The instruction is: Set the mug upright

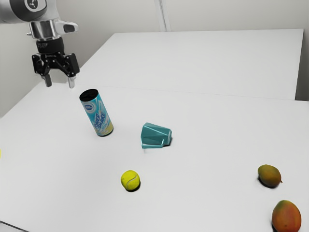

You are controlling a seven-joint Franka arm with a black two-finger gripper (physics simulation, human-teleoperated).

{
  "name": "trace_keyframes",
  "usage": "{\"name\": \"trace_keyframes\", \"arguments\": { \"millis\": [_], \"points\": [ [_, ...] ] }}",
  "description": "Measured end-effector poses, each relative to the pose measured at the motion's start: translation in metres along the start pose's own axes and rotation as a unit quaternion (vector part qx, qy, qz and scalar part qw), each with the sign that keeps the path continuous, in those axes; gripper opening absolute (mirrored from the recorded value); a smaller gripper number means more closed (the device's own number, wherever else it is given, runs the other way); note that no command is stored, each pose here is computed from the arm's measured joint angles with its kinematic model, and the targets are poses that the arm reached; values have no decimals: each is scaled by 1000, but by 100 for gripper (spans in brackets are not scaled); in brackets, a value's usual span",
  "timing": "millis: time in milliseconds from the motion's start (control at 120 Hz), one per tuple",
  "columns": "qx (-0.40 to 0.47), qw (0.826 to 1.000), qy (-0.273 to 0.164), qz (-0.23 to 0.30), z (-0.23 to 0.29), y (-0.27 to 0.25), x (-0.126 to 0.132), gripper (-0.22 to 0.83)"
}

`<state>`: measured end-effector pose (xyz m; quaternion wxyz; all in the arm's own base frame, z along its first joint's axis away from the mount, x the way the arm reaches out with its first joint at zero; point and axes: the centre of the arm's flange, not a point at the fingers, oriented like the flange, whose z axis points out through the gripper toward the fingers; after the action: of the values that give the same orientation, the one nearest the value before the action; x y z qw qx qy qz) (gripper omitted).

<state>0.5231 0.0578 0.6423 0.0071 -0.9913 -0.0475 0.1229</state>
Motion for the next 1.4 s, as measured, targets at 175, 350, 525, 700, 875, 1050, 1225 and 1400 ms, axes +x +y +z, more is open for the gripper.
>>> {"name": "trace_keyframes", "arguments": {
  "millis": [175, 350, 525, 700, 875, 1050, 1225, 1400],
  "points": [
    [-16, 998, 54, 9, 8, 23, 44, 60],
    [-184, 980, 66, 32, 109, 58, 105, 60],
    [-340, 934, 105, 2, 165, 71, 137, 60],
    [-385, 911, 147, -19, 223, 55, 154, 60],
    [-393, 897, 203, -11, 257, 46, 165, 60],
    [-389, 890, 239, 3, 284, 39, 171, 60],
    [-387, 886, 255, 19, 309, 41, 176, 60],
    [-398, 879, 260, 26, 329, 47, 170, 60]
  ]
}}
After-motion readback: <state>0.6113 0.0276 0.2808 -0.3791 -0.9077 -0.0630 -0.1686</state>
